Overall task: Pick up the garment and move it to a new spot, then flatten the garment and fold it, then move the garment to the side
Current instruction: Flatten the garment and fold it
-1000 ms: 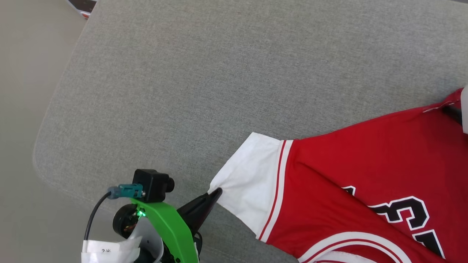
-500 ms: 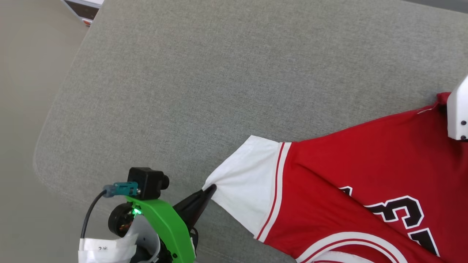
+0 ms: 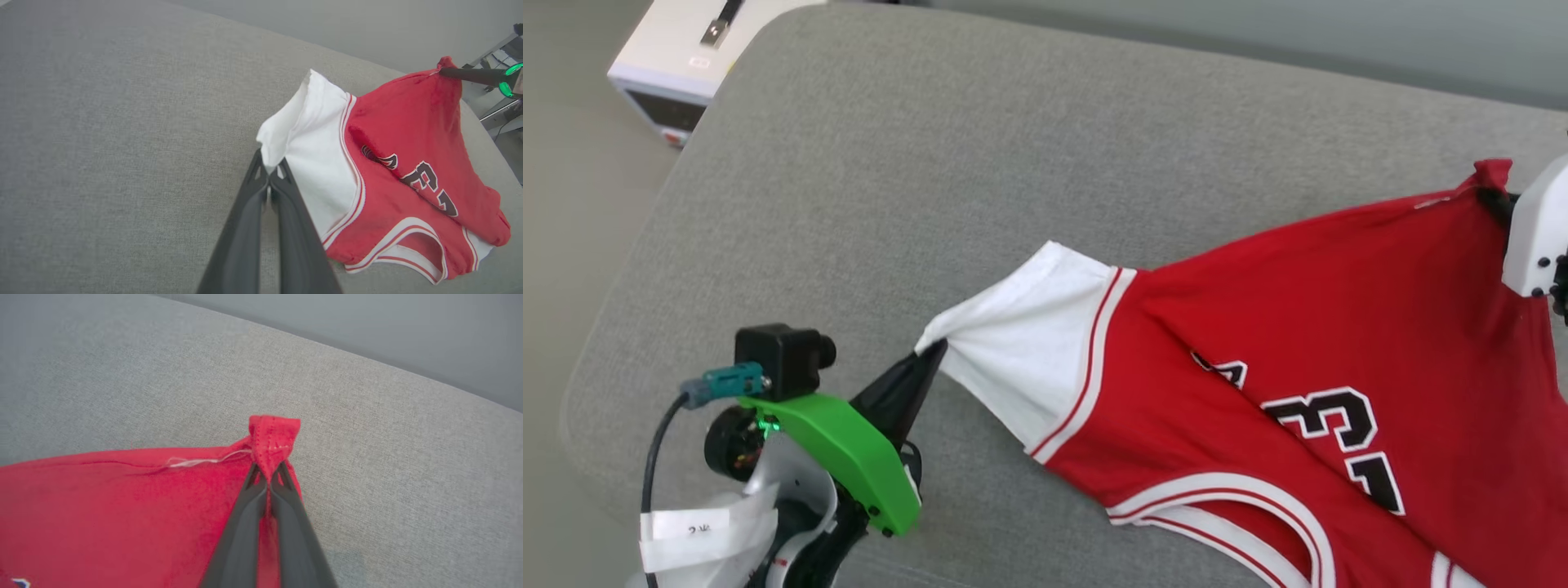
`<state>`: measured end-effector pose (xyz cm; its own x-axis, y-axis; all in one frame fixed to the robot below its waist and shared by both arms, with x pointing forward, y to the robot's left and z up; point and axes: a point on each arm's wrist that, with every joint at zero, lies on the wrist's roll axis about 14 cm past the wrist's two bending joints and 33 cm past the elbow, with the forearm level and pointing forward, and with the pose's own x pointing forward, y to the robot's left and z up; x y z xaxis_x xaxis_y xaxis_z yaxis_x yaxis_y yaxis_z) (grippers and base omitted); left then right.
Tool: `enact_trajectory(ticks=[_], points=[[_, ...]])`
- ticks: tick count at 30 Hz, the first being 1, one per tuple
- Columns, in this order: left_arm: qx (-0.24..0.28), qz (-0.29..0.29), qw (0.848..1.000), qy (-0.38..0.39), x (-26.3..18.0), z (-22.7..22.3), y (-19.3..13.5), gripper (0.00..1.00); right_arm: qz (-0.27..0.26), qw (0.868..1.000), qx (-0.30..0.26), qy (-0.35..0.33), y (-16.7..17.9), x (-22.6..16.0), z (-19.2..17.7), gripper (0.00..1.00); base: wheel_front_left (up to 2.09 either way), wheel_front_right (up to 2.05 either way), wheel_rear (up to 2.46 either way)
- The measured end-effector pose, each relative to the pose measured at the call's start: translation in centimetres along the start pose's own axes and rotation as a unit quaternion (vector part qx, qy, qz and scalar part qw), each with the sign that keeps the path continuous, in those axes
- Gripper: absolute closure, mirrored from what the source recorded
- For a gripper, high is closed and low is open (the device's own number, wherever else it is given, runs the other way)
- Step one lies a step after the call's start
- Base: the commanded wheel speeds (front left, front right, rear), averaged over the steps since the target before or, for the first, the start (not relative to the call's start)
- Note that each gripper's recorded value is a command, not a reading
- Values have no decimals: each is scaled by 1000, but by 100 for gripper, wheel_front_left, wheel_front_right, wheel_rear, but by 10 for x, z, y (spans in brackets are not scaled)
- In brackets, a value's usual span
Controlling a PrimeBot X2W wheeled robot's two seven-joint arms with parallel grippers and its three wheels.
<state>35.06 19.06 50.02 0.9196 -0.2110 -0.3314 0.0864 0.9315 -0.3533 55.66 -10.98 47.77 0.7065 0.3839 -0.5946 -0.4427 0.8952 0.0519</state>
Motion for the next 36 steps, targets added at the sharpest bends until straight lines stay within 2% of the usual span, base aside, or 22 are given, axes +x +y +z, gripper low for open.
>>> enact_trajectory(ticks=[8,16,22,31,36], points=[[36,-25,993,-112,3,73,-18,100,-16,994,-11,-103,-5,-54,47,100,0,0,0],[75,-46,969,-230,-7,152,-45,100,-39,979,-8,-202,-15,-118,84,100,0,0,0],[107,-70,942,-310,-22,200,-73,100,-59,962,-11,-266,-21,-166,102,100,0,0,0],[138,-106,884,-435,-60,266,-116,100,-81,931,-19,-354,-17,-233,121,100,0,0,0],[152,-121,860,-472,-74,285,-133,100,-91,917,-18,-388,-16,-256,126,100,0,0,0]])
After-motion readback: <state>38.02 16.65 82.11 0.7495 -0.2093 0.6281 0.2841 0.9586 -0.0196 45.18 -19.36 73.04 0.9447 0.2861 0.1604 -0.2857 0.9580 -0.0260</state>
